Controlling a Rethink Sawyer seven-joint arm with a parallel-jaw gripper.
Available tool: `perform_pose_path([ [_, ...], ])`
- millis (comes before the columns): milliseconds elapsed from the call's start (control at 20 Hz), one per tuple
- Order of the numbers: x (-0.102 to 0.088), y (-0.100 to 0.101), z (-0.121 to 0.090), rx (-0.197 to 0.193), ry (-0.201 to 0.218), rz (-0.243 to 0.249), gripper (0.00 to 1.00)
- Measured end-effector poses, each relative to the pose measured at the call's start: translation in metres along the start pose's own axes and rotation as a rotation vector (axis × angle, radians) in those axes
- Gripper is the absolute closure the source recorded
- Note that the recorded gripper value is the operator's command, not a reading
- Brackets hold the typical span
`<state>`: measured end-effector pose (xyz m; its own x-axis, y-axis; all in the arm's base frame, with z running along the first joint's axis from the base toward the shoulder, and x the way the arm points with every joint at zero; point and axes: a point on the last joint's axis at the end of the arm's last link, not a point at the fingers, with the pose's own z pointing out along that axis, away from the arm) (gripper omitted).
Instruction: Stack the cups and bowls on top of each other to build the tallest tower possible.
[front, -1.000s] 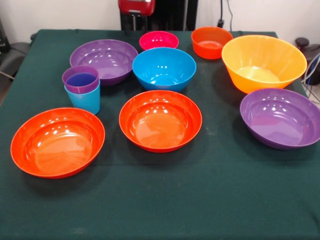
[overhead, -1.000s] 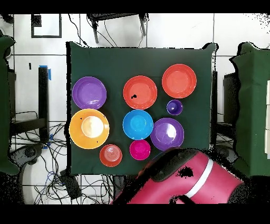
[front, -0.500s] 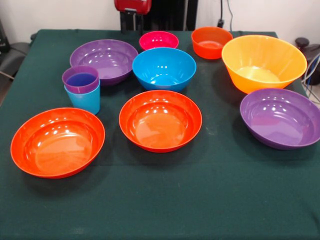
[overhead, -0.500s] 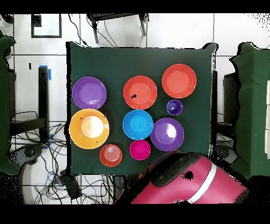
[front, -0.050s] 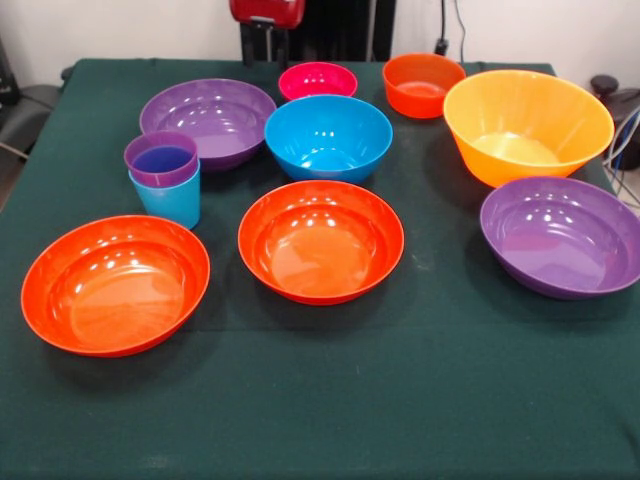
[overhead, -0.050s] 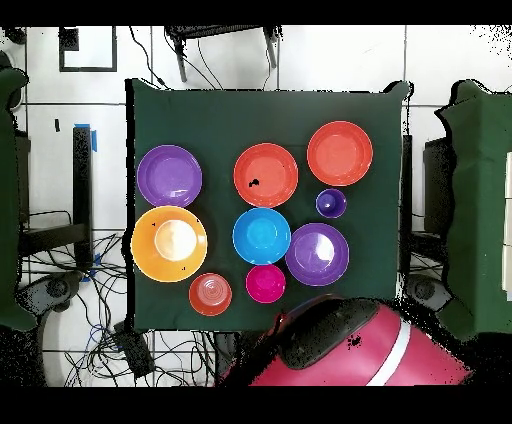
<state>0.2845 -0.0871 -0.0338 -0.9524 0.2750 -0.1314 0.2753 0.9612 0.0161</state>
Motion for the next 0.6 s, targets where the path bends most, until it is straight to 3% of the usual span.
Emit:
perform_pose_path([
  [600,-0.011,0.003,-0.008,0.027,0.031,-0.026,0.00],
])
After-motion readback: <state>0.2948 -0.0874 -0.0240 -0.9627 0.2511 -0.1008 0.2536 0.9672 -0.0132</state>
